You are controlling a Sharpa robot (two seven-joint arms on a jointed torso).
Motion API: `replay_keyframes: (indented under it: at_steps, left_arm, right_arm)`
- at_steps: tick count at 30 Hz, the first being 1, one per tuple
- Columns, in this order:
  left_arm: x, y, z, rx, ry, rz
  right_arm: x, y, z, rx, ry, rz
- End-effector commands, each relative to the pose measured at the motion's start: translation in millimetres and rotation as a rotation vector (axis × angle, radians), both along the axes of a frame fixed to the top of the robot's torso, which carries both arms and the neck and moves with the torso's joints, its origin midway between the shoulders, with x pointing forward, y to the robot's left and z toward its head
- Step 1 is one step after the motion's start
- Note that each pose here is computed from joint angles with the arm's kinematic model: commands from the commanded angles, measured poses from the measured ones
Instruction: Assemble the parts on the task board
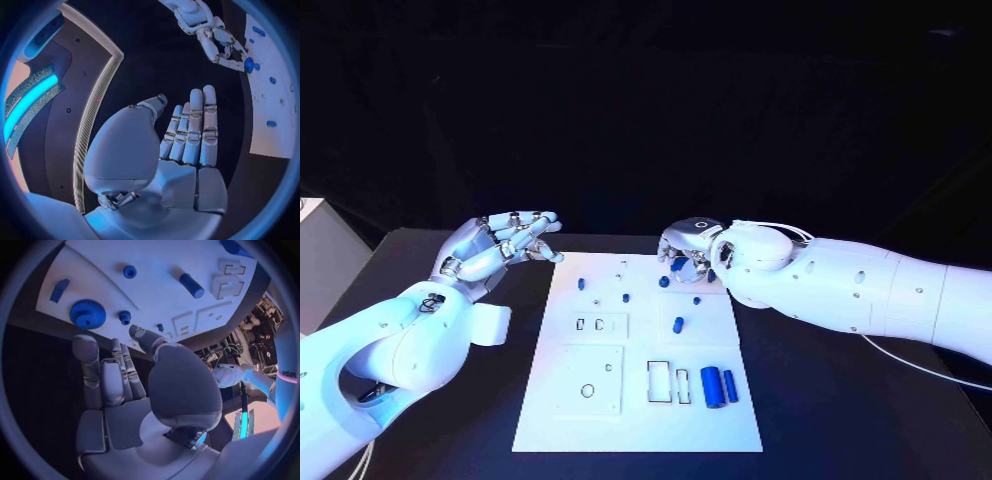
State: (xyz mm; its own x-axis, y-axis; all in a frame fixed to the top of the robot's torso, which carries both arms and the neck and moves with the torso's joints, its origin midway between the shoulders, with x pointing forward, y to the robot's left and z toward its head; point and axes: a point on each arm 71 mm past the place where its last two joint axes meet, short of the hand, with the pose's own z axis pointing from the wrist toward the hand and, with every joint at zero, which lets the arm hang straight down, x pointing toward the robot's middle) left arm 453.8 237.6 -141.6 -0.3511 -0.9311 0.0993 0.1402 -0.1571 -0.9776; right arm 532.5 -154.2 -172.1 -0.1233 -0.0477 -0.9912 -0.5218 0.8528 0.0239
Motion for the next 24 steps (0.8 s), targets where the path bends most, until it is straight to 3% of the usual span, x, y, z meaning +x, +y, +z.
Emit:
replay_keyframes:
  at_steps: [1, 24]
  left_arm:
    - [-1.3, -2.6, 0.9, 0.004, -0.01, -0.022]
    - [-1.8, -4.5, -0.4, 0.007, -0.002, -0.029]
  right_arm:
    - [-0.9, 0.8, -2.7, -0.045, 0.002, -0.001]
    - [-1.4, 2.6, -12.6, -0.03, 0.024, 0.001]
